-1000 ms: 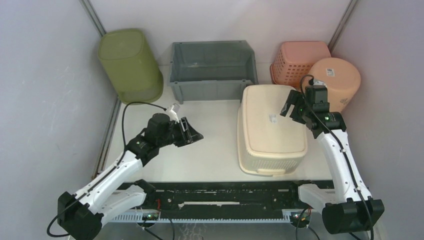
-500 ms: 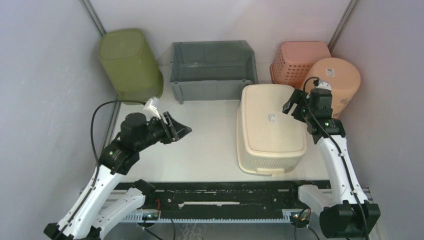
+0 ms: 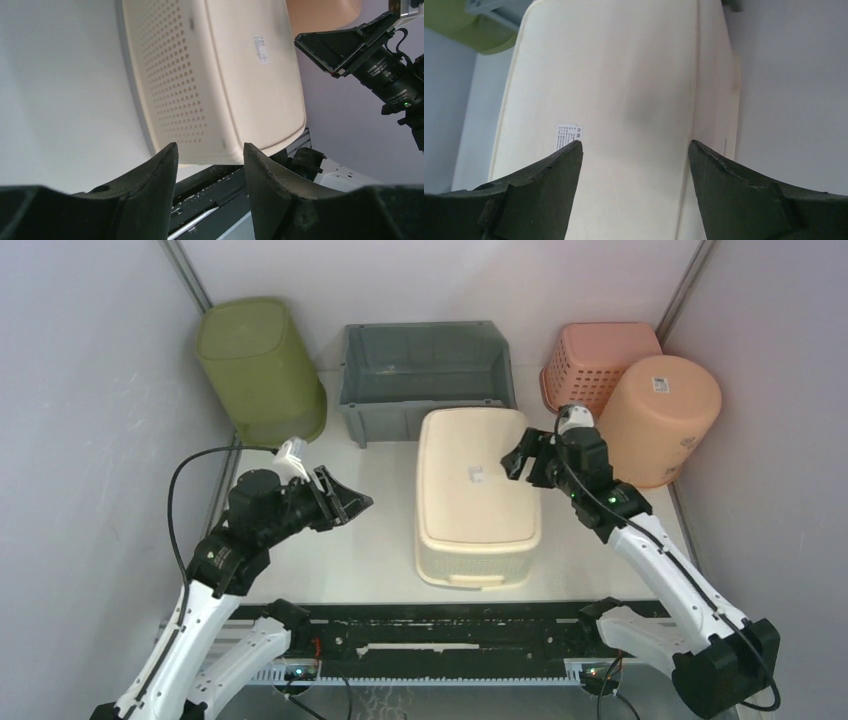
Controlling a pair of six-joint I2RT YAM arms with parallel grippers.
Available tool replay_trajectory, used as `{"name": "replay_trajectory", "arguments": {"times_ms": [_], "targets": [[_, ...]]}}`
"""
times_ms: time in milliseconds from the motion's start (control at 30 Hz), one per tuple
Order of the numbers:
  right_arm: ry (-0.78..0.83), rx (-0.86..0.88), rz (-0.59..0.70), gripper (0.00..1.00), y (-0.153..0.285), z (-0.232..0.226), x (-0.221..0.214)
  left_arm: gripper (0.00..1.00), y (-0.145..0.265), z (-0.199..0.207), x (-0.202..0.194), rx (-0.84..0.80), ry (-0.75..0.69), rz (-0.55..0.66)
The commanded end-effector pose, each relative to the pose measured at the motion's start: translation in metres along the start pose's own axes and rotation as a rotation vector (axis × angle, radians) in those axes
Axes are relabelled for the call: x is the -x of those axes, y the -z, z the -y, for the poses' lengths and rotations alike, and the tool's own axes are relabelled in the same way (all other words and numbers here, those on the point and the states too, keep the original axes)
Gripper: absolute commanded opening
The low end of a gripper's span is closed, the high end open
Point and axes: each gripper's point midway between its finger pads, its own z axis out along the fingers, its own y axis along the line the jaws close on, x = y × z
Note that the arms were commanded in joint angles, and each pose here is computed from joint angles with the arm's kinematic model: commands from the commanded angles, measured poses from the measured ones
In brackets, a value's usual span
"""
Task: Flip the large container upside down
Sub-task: Move the container to the corner of the board.
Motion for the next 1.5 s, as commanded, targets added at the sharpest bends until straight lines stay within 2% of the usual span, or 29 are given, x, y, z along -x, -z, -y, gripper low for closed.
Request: {"name": "replay_trajectory", "arguments": {"times_ms": [0, 400, 700, 1067, 1467], "targets": [[-0.062, 0.063, -0.220, 0.85, -0.009, -0.029, -0.067, 0.56, 0.012, 0.014, 0.011, -0.050, -0.038, 0.038], [-0.026, 0.173, -0.296, 0.85, -0.059, -0.121, -0.113, 0.56, 0.017, 0.015, 0.012, -0.045, -0.049, 0.042], [-0.058, 0.310, -0.333, 0.85, -0.089, -0.220, -0.148, 0.56, 0.030, 0.012, 0.009, -0.029, -0.051, 0.056], [-0.071, 0.487, -0.471, 0.84, -0.134, -0.310, -0.187, 0.55, 0.040, 0.006, 0.006, -0.021, -0.031, 0.092], [-0.158, 0.758, -0.576, 0.84, -0.121, -0.385, -0.229, 0.55, 0.051, 0.014, 0.014, -0.024, -0.031, 0.122]]}}
